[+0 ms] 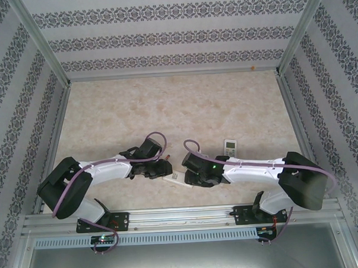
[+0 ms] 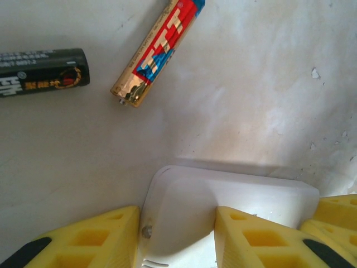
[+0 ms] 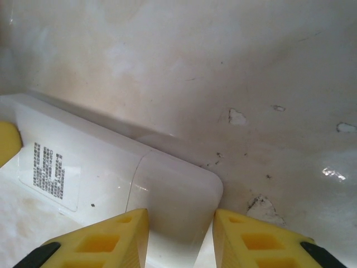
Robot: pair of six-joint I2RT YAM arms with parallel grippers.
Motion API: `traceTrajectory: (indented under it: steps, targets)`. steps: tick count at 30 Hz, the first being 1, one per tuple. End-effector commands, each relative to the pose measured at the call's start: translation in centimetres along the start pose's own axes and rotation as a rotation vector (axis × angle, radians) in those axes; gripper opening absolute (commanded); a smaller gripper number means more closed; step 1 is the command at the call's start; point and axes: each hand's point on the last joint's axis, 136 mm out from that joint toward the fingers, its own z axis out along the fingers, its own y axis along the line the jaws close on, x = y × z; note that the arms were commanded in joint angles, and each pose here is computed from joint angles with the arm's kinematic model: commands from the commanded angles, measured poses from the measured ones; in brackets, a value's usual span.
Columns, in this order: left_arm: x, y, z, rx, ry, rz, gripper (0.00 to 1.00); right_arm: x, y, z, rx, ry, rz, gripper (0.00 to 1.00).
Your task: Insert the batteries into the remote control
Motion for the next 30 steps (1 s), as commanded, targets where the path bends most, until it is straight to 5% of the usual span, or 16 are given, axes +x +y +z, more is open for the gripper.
traceTrajectory:
  steps: [1,8,15,24,30]
  targets:
    - [1.9,-1.5,1.2,0.083,0.081,0.011,0.4,-1.5,3.8,-0.5,-0.092,-0.068,-0.018,0.36]
    - [-0.6,0.7,-2.6,-0.076,-0.104,0.018,0.62,-3.5,-0.1,-4.4,0.089,-0.197,-0.22,0.68]
    - [-2.1,1.5,-7.6,-0.079,-0.255,-0.053,0.76,-2.7,2.4,-4.6,0.054,-0.14,-0.804,0.92]
    - [-1.8,2.3,-11.0,0.049,-0.329,-0.166,0.94,0.0,2.8,0.9,0.221,0.104,-1.112,0.92]
    - [-1.3,2.7,-11.9,0.065,-0.338,-0.178,0.99,1.9,1.9,2.8,0.211,0.191,-1.091,0.73]
